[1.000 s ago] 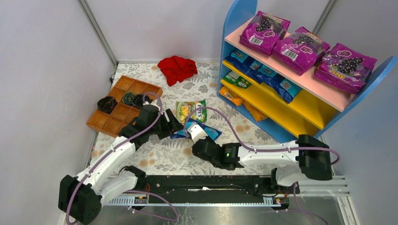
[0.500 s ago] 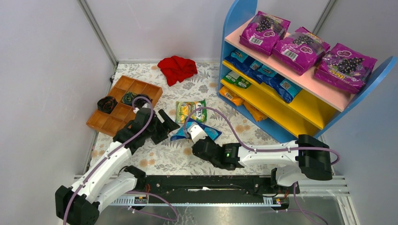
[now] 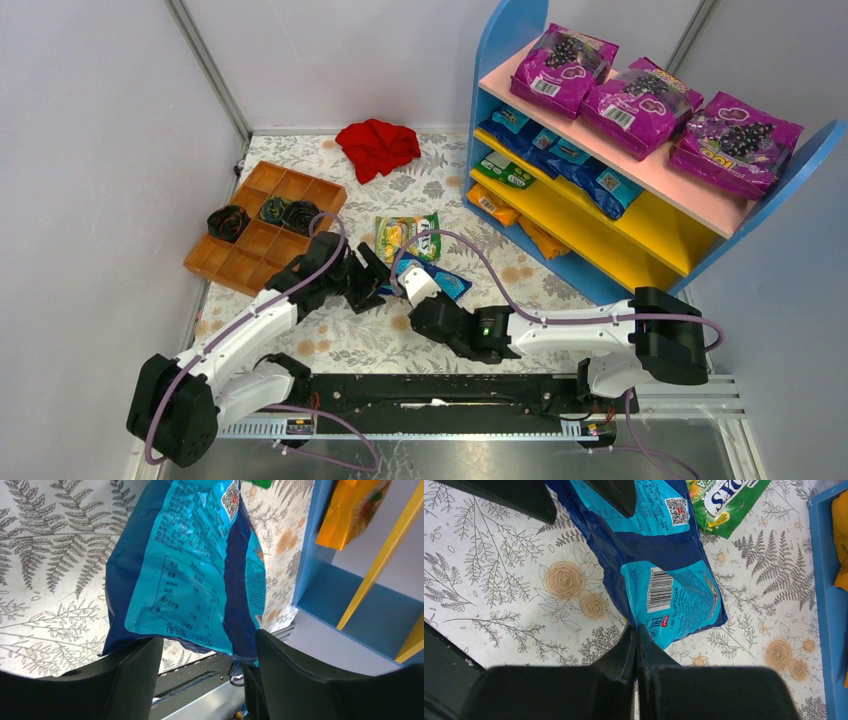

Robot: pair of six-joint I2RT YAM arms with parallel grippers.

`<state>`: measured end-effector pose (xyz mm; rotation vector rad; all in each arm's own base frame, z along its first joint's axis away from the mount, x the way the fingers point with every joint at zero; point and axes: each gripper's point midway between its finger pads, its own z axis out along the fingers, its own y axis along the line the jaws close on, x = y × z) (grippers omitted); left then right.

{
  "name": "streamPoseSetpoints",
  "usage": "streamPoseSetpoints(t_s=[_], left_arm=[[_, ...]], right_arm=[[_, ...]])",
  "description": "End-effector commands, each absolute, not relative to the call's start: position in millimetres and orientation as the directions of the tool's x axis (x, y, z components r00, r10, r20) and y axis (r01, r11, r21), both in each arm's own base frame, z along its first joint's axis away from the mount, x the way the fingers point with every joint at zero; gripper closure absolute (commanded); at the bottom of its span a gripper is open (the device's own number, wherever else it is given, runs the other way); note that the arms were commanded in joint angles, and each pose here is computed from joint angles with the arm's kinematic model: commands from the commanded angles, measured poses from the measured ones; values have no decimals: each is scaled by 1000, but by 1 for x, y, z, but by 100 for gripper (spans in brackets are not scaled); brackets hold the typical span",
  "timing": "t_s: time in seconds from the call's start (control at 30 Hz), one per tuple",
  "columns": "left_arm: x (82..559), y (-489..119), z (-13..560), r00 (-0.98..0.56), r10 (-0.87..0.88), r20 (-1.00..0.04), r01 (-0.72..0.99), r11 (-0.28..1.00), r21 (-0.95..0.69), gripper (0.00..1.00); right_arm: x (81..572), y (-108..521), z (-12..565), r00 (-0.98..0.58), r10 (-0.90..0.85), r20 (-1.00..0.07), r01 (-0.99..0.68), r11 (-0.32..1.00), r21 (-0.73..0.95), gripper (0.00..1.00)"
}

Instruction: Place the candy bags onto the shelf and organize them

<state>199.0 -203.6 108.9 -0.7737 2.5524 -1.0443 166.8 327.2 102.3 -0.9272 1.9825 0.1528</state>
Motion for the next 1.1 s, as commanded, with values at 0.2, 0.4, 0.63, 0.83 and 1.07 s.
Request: streamPoseSetpoints(t_s=[0.2, 0.4, 0.63, 0.83, 1.07], left_arm=[[229, -202, 122, -775, -605, -184, -289, 598, -748, 65], [229, -203, 130, -781, -588, -210, -249, 601, -759, 91], [224, -216, 149, -809, -556, -193, -183, 549, -815, 100], [220, -219, 159, -814, -550, -186, -164, 525, -835, 100], [216, -220, 161, -822, -539, -181, -151, 514, -844, 100]], right_arm=[[174, 339, 127, -290, -434, -853, -635, 754, -168, 100], [171, 346, 120, -293, -457, -840, -664, 729, -165, 100], [176, 358, 116, -316, -471, -824, -641, 746, -180, 58], [194, 371, 124, -319, -465, -826, -559, 796, -232, 6], [212, 378, 107, -248, -518, -819, -510, 788, -344, 7]])
